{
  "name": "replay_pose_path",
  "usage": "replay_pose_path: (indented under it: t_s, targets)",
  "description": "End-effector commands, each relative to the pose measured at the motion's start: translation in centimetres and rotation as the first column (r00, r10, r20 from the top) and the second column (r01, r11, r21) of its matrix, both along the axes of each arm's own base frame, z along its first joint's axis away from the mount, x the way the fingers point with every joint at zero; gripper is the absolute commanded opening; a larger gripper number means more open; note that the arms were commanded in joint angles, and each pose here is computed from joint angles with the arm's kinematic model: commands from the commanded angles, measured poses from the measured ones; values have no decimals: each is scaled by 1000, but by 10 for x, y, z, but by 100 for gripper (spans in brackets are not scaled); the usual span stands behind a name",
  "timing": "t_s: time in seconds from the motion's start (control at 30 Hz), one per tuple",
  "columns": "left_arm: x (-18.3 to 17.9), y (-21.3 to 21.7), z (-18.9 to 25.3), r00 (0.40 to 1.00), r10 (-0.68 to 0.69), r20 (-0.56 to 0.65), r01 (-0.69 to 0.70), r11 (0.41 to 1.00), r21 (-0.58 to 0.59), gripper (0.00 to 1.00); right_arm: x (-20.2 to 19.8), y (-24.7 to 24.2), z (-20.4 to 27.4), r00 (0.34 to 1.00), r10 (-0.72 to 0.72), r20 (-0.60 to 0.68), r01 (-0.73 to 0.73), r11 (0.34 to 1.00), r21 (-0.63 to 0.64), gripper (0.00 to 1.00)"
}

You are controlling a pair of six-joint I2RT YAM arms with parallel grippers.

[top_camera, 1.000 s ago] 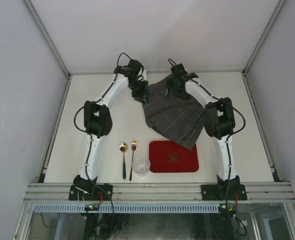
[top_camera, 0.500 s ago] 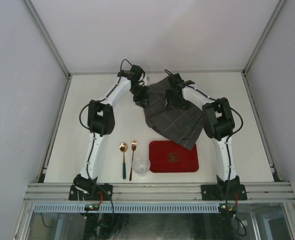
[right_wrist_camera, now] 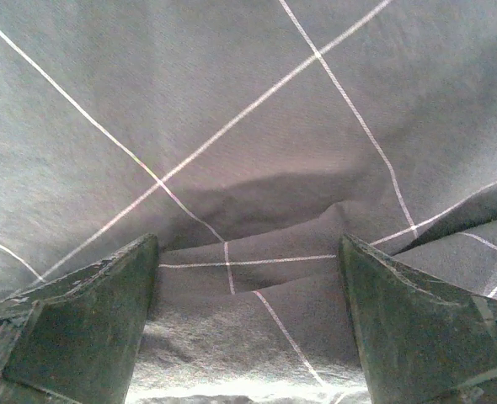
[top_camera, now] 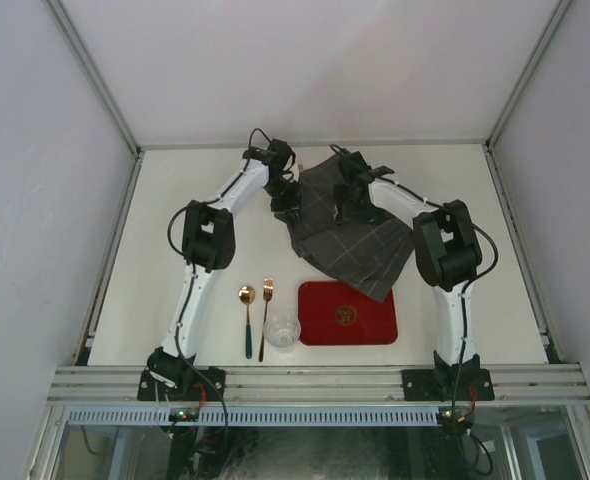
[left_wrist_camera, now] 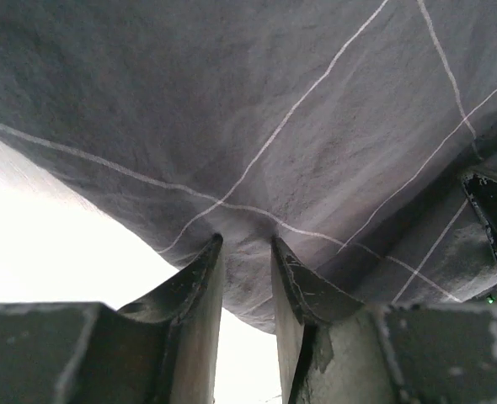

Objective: Set the dinner table for one person
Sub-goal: Flatten out the napkin at the center of the board.

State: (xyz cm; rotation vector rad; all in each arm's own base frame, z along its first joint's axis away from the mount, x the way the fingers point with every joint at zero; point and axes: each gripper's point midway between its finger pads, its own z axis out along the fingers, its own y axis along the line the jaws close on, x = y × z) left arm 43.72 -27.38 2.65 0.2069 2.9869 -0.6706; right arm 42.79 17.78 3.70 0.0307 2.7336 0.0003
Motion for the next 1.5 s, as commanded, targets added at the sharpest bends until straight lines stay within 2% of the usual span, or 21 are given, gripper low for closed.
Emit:
replay_pose_path:
  t_s: [0.0, 0.17, 0.27, 0.4, 0.53, 0.77, 1.0, 1.23, 1.47]
  targets:
    - [-5, -2, 1, 1000, -6, -20, 6, 1000, 5, 33, -1, -6, 29, 997, -31, 72, 31, 1000, 8, 86]
    - [-10, -9, -1, 997, 18, -69, -22, 999, -47, 31, -12, -19, 28, 996, -63, 60, 63, 998, 7, 87]
    - [-7, -10, 0, 993, 65, -101, -73, 994, -84, 24, -17, -27, 27, 995, -82, 52, 82, 997, 7, 87]
    - [1, 1, 4, 991, 119, -69, -122, 991, -51, 20, -20, -38, 22, 994, -105, 28, 105, 995, 4, 87]
    - [5, 10, 9, 984, 165, -71, -171, 982, -76, 18, -19, -42, 16, 993, -116, 8, 115, 993, 12, 87]
    - [-2, 34, -2, 976, 201, -79, -203, 979, -17, 14, -7, -47, 8, 991, -134, 8, 134, 991, 3, 88]
    - [-5, 65, 1, 949, 309, -59, -311, 950, -14, 12, 12, -45, 5, 991, -135, 10, 136, 991, -16, 96]
    - [-6, 103, -3, 910, 411, -59, -411, 912, 6, 12, 16, -50, 1, 989, -146, 4, 146, 989, -18, 99]
    - [-7, 123, 0, 873, 485, -47, -486, 874, 0, 12, 24, -48, -7, 991, -135, -20, 135, 991, -2, 99]
